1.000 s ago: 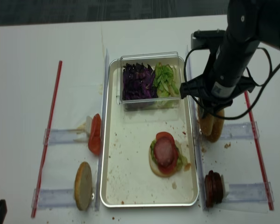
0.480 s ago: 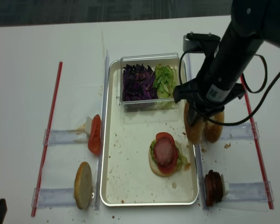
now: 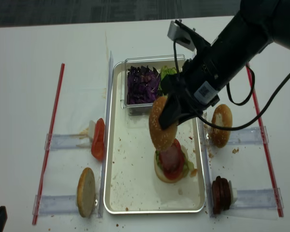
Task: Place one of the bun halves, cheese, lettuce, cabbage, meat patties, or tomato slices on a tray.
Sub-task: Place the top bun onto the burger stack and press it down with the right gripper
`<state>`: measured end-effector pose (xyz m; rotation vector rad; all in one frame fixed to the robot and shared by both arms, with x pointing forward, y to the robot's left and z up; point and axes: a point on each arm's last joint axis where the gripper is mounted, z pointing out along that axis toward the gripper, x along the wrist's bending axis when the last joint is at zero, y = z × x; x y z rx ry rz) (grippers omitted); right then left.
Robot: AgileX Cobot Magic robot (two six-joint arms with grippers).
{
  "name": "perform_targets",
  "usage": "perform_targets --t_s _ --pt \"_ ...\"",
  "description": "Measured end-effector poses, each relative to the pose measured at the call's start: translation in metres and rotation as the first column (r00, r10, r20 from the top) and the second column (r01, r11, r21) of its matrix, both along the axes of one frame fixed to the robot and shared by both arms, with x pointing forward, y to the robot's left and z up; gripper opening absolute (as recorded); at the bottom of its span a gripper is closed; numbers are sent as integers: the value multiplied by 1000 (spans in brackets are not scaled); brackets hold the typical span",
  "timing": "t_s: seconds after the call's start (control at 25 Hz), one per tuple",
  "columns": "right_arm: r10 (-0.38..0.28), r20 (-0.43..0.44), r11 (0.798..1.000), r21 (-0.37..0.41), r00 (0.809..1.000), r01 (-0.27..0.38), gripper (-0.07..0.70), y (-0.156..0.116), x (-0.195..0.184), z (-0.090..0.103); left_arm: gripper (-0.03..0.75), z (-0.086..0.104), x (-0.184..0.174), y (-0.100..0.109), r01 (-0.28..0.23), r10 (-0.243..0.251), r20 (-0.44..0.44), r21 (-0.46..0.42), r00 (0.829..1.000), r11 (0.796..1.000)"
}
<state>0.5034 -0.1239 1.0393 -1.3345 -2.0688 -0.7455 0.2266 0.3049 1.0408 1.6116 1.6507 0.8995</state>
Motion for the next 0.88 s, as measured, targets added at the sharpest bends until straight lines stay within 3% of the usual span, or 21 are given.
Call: perform_targets --t_s 0.08,0.48,0.88 --pt "14 10 999 35 1000 -14 204 2 0 2 420 0 0 0 0 0 0 0 1000 1000" --pt "49 40 999 22 998 -50 204 1 0 -1 420 0 0 0 0 0 0 0 1000 1000" --pt "57 0 998 0 998 -57 204 1 0 -43 420 0 0 0 0 0 0 0 1000 1000"
